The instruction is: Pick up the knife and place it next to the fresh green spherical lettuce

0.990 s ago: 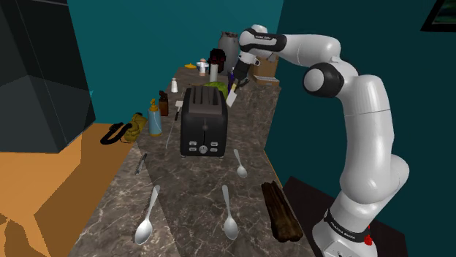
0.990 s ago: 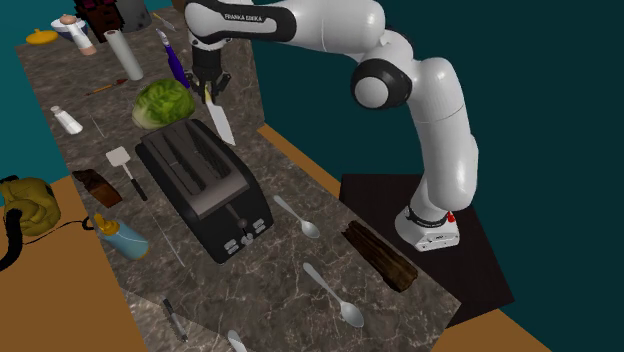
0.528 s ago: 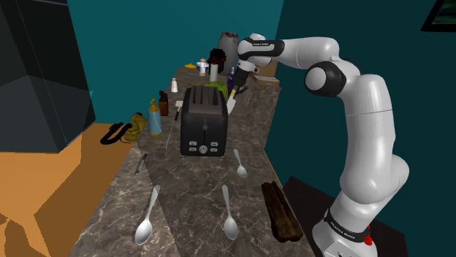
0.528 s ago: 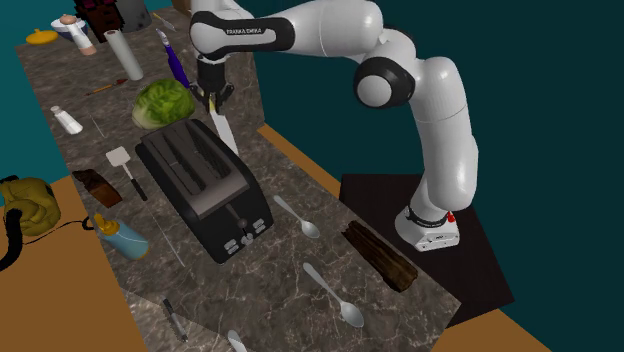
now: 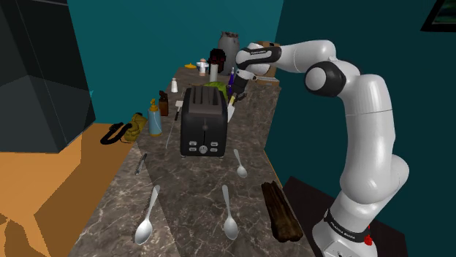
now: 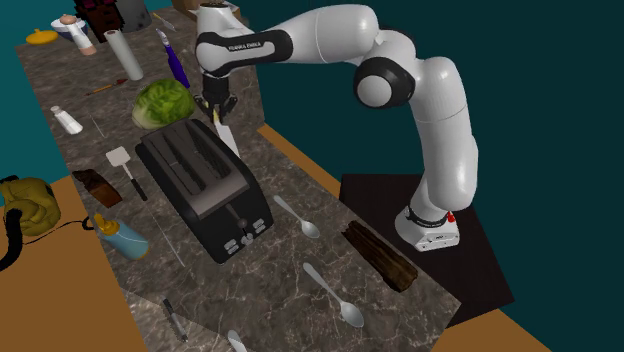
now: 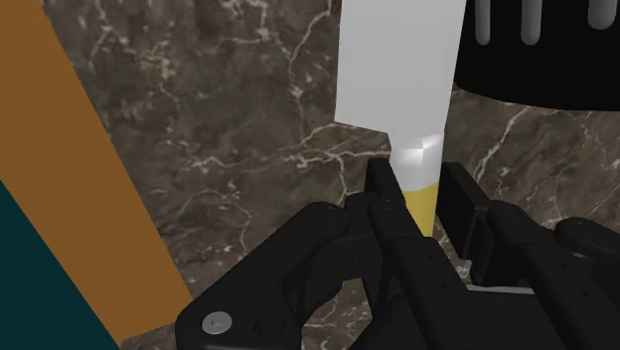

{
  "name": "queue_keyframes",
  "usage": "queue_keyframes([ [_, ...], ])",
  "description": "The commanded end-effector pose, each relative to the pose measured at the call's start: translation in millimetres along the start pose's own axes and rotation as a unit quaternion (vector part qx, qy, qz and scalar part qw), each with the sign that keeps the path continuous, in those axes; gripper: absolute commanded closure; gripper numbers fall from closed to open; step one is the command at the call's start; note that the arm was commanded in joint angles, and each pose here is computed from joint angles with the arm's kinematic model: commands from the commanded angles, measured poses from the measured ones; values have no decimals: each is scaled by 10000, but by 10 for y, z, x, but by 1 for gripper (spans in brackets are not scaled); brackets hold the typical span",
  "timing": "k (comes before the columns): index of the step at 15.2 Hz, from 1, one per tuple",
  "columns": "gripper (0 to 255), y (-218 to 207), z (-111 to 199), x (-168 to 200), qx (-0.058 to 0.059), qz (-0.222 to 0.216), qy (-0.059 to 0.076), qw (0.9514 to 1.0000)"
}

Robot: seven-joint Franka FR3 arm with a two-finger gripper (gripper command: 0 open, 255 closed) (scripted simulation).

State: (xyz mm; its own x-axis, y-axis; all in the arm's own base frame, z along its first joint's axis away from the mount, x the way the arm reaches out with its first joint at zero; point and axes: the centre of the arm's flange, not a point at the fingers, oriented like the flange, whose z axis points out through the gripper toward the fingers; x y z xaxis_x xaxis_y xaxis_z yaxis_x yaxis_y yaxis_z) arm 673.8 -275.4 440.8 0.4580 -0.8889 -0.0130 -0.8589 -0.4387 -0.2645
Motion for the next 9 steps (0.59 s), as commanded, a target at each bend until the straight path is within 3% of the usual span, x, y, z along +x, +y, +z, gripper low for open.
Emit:
queue_keyframes([
  [1,255,23,95,9,2,0,3,10000],
  [9,255,135,502,15,2,0,3,10000],
])
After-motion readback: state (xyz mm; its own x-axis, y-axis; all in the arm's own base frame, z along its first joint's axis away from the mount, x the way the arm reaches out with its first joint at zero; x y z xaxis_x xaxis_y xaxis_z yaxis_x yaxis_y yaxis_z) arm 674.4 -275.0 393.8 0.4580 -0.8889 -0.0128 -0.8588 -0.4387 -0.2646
